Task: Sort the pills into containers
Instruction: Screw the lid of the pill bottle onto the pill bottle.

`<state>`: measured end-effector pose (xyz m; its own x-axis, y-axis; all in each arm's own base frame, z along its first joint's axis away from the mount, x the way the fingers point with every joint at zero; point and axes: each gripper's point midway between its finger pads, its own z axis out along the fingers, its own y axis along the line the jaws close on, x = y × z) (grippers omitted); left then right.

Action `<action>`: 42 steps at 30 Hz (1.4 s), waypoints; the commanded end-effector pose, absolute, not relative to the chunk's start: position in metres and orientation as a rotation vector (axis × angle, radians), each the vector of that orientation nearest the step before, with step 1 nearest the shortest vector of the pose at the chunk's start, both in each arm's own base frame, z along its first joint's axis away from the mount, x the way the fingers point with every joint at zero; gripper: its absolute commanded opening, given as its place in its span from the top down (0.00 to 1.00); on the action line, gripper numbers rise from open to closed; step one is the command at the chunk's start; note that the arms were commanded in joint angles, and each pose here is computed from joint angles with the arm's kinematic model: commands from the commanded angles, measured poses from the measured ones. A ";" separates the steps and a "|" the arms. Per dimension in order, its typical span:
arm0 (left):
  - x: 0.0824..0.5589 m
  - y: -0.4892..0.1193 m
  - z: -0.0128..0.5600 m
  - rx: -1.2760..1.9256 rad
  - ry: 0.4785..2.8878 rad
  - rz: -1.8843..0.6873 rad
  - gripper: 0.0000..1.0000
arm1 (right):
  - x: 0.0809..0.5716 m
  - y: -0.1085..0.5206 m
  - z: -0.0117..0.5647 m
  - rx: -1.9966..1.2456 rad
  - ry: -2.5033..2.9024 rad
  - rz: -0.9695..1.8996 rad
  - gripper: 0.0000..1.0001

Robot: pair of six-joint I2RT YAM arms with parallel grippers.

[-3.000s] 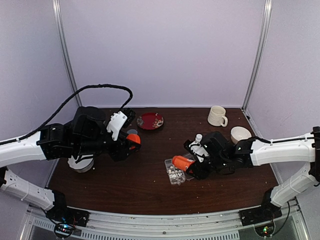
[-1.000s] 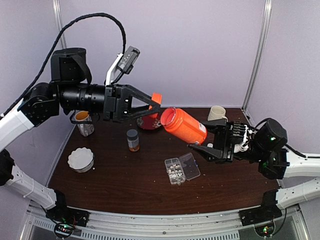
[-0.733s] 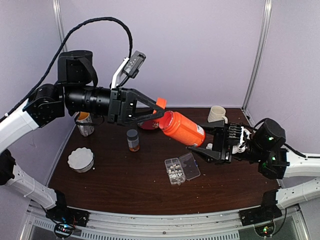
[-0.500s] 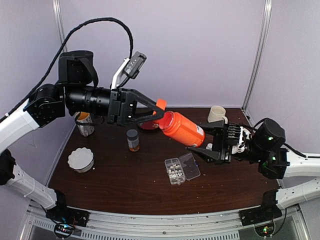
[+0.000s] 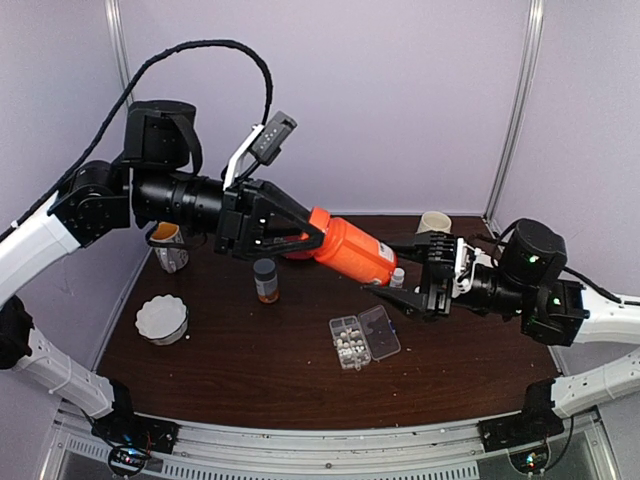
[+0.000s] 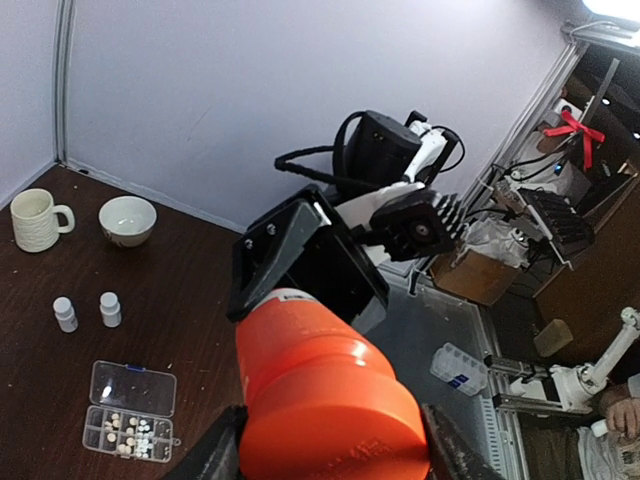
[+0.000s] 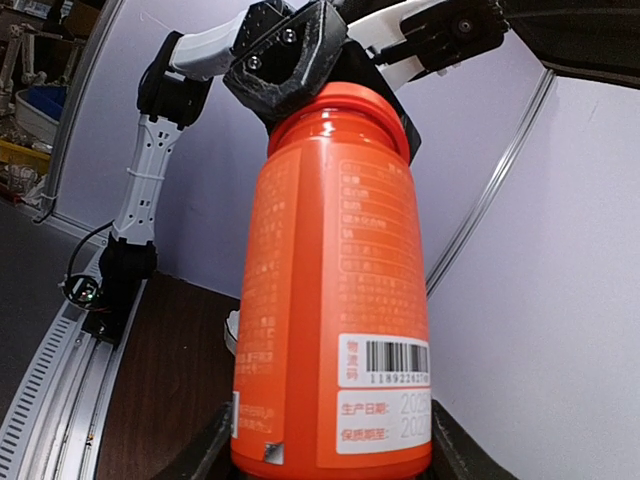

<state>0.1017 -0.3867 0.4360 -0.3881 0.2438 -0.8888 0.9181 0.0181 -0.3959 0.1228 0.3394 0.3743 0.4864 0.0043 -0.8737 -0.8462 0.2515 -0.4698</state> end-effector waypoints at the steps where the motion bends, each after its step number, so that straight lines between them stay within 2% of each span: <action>1: 0.111 -0.392 0.416 1.217 1.754 -1.283 1.00 | 0.144 0.341 0.367 -1.183 1.004 0.547 1.00; 5: 0.122 -0.393 0.400 1.190 1.874 -1.201 1.00 | 0.149 0.339 0.370 -1.176 1.034 0.482 1.00; 18: 0.138 -0.401 0.369 1.077 2.123 -1.201 1.00 | 0.153 0.330 0.394 -1.044 0.993 0.330 1.00; 25: 0.158 -0.385 0.359 0.928 2.181 -1.083 1.00 | 0.147 0.332 0.396 -1.026 0.970 0.335 1.00; 37: 0.171 -0.383 0.334 0.785 2.317 -1.073 1.00 | 0.135 0.332 0.406 -0.942 0.905 0.253 1.00; 42: 0.152 -0.403 0.352 0.910 2.157 -1.297 1.00 | 0.123 0.345 0.400 -1.010 0.889 0.366 1.00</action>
<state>0.1504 -0.3868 0.3756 -0.6701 0.2790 -0.6878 0.7347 0.3808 -0.5614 0.1524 0.3383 0.3304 0.5316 -0.4157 -0.7380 -0.5837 0.4515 -0.6748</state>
